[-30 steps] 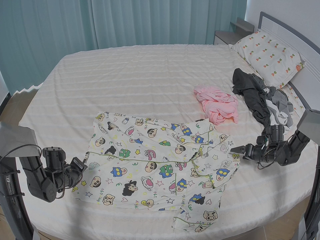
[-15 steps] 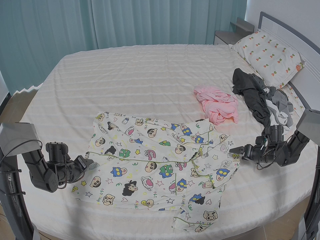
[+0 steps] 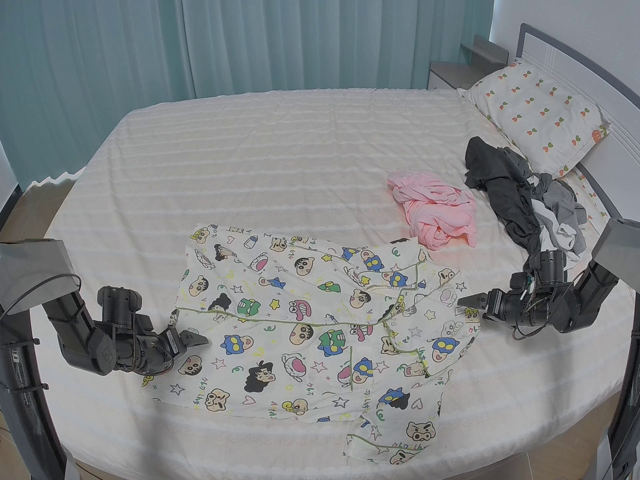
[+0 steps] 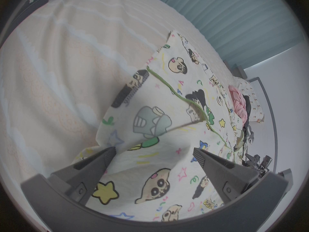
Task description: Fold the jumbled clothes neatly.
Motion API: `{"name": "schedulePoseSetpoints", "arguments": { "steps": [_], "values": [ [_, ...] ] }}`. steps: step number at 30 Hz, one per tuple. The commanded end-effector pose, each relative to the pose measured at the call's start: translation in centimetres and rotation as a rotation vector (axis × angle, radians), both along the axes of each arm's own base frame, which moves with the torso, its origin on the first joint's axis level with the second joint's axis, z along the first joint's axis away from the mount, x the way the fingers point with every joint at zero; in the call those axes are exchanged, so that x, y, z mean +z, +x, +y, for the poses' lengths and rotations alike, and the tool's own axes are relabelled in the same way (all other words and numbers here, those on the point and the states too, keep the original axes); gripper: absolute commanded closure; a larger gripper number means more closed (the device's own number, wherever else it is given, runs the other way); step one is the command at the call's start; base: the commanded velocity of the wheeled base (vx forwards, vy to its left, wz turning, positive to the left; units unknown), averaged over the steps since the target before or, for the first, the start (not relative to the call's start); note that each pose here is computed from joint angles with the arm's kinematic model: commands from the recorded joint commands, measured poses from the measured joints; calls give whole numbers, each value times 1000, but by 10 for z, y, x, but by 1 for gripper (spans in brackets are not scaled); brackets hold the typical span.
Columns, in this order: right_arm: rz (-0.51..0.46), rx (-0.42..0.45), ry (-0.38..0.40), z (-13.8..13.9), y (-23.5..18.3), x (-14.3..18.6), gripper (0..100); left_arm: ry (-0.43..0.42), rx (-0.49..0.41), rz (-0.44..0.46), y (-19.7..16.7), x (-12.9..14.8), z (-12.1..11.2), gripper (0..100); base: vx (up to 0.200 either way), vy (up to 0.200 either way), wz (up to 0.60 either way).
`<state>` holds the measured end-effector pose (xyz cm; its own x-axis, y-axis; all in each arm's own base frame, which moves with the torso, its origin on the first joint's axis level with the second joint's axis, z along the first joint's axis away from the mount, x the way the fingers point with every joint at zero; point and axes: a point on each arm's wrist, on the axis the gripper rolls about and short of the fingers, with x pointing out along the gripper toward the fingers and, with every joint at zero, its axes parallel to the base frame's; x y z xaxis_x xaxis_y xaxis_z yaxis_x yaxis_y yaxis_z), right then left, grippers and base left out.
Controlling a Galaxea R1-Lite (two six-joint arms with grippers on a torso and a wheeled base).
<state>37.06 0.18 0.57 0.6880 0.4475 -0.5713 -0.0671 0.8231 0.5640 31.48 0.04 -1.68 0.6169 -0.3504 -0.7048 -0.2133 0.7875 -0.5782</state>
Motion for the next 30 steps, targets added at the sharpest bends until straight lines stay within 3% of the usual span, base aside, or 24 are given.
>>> {"name": "schedulePoseSetpoints", "arguments": {
  "steps": [1,9,10,23,26,30],
  "values": [
    [-1,2,0,1,0,0,0,-16,-28,-51,4,22,-2,0,0,0,0],
    [-1,5,0,2,0,0,0,29,-31,-29,7,27,-14,0,0,0,0],
    [0,6,0,2,0,0,0,35,-29,-25,8,27,-16,100,0,0,0],
    [-1,6,0,2,0,0,0,39,-77,-13,-10,37,-31,100,0,0,0],
    [0,6,0,2,0,0,0,48,-105,-47,-19,50,-41,100,0,0,0],
    [-1,6,0,2,0,0,0,124,-143,-50,-34,51,-66,100,0,0,0]
  ]
}}
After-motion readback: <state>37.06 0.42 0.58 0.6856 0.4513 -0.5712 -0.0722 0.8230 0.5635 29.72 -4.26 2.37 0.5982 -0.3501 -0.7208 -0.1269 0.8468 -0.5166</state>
